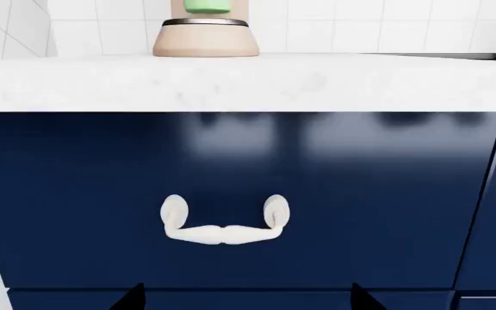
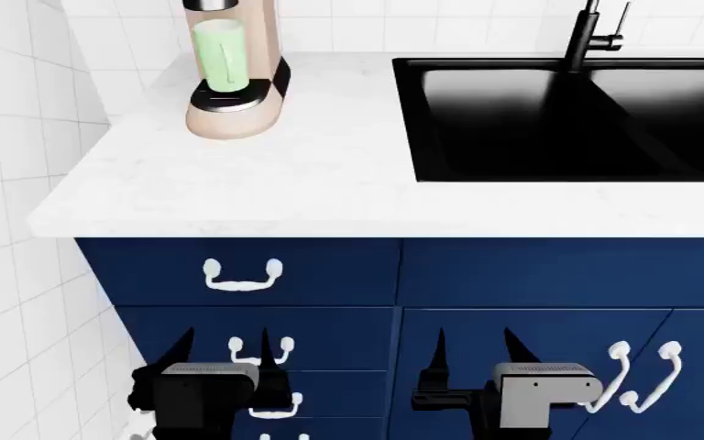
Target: Pick the mug from under the coffee machine dispenser and place it on the counter.
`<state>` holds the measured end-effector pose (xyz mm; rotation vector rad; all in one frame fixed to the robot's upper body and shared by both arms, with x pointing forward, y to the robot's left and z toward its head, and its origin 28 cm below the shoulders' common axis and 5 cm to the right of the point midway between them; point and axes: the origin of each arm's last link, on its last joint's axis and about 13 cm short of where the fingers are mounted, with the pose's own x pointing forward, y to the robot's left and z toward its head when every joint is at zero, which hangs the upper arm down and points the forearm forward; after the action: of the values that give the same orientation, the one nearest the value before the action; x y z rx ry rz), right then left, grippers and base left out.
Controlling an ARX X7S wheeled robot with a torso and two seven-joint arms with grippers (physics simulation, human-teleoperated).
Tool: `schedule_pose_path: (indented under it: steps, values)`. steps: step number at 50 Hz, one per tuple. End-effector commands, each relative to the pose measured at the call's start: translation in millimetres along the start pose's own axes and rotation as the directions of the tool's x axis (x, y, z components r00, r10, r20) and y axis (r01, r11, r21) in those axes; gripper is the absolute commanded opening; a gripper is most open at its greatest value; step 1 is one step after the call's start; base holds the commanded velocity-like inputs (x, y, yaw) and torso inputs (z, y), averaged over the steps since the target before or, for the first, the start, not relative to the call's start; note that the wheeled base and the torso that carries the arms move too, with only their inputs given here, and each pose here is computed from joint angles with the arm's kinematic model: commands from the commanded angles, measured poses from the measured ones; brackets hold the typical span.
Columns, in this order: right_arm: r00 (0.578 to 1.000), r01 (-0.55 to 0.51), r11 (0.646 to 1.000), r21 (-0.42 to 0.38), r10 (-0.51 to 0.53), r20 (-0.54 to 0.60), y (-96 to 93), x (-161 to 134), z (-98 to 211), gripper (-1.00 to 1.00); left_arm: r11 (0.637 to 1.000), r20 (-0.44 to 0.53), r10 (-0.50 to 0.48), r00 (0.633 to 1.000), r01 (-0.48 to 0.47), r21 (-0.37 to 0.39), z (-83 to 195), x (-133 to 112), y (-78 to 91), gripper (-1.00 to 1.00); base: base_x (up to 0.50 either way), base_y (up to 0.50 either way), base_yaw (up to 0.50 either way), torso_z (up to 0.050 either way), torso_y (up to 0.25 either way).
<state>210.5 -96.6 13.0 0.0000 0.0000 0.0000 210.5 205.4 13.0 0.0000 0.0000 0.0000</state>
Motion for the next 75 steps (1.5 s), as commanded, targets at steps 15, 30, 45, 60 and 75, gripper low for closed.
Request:
schedule_pose_path:
  steps: [15,30,45,60,75]
  values:
    - [1.0,0.004,1.0,0.001,-0.004,-0.003,-0.4,-0.3,1.2,1.0,1.0,-0.004,-0.002,1.0,0.002,0.0,-1.0,0.1,0.1,1.0,0.0,0.0,0.0,0.0,0.0]
    - [1.0,0.0,1.0,-0.017,0.0,0.001,-0.6,-0.2,1.0,1.0,1.0,-0.006,-0.003,1.0,0.003,0.0,-1.4,0.5,0.3,1.0,0.0,0.28,0.0,0.0,0.0]
    - [1.0,-0.001,1.0,-0.015,0.001,-0.001,-0.4,-0.4,1.1,1.0,1.0,-0.007,-0.002,1.0,0.002,-0.002,-2.2,0.6,0.6,1.0,0.0,0.5,0.0,0.0,0.0]
    - [1.0,0.002,1.0,-0.005,-0.002,-0.001,-0.4,0.1,1.0,1.0,1.0,-0.004,0.0,1.0,0.0,-0.01,-0.4,0.4,0.9,1.0,0.0,0.2,0.0,0.0,0.0]
    - [1.0,-0.003,1.0,-0.011,0.003,-0.007,0.6,-0.7,0.2,1.0,0.948,0.462,0.215,0.86,-0.07,-0.311,148.4,-43.9,41.1,1.0,0.0,0.0,0.0,0.0,0.0]
